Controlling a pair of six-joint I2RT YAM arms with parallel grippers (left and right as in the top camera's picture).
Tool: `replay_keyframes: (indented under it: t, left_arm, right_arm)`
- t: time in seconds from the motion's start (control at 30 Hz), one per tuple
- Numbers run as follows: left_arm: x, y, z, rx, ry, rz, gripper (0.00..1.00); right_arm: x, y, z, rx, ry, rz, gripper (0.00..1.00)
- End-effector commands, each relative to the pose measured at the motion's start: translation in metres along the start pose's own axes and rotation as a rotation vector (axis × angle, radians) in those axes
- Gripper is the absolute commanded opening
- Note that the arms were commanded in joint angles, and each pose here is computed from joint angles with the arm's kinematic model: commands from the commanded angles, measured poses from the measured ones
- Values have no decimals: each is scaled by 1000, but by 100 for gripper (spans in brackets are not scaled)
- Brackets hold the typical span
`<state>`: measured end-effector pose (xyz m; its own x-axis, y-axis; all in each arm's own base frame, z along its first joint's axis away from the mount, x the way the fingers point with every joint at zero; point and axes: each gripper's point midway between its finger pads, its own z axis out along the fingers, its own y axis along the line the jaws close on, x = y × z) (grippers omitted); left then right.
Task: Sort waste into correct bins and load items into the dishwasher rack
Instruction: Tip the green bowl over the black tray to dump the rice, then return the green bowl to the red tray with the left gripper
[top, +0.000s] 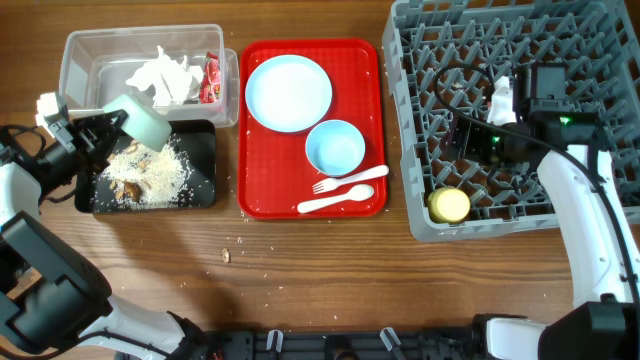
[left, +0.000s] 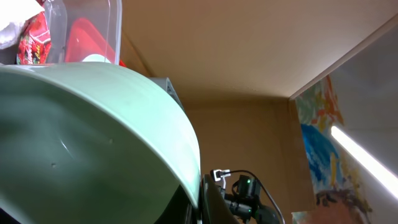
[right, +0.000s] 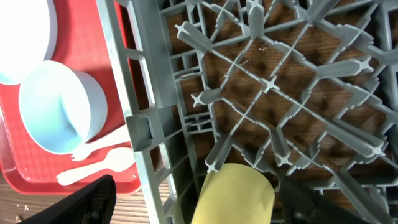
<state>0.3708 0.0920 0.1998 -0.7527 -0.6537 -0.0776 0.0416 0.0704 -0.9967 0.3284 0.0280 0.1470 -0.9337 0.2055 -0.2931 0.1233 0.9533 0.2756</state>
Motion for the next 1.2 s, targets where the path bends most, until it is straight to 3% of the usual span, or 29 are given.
replay_keyframes:
  t: [0.0,0.13,0.27,0.43,0.5,0.7,0.77,0.9,1.0,1.17]
  left_arm:
    - [9,-7,15,36,52,0,4]
    - [18,5,41,-42,108,-30,4]
    - [51,4,86,-94,234,17,4]
    - [119,51,158,-496,398,225,4]
    - [139,83,170,-727,428,334,4]
    - [178,115,179,-1083,450,572,5]
    - [189,116,183,-1121,468,634,6]
    - [208,115,191,-1133,498,706,33]
    - [210,114,193,-1124,500,714,45]
    - [196,91,201,-1081,435,698,47]
  right_arm:
    - [-9,7,-4,-20,-26,-32,86]
    - [-9,7,-4,-20,-27,-33,86]
    - [-10,7,-4,-20,-28,-33,86]
    - [-9,7,-4,-20,-27,-33,86]
    - [-8,7,-4,-19,-23,-31,86]
    - [-7,7,-4,-20,-18,-27,86]
    - [-6,8,-4,-26,-14,-28,86]
    - [-6,11,-4,-45,-13,-30,86]
    - [-7,25,-5,-121,-18,-73,86]
    - [-19,60,-6,-180,-74,-133,85]
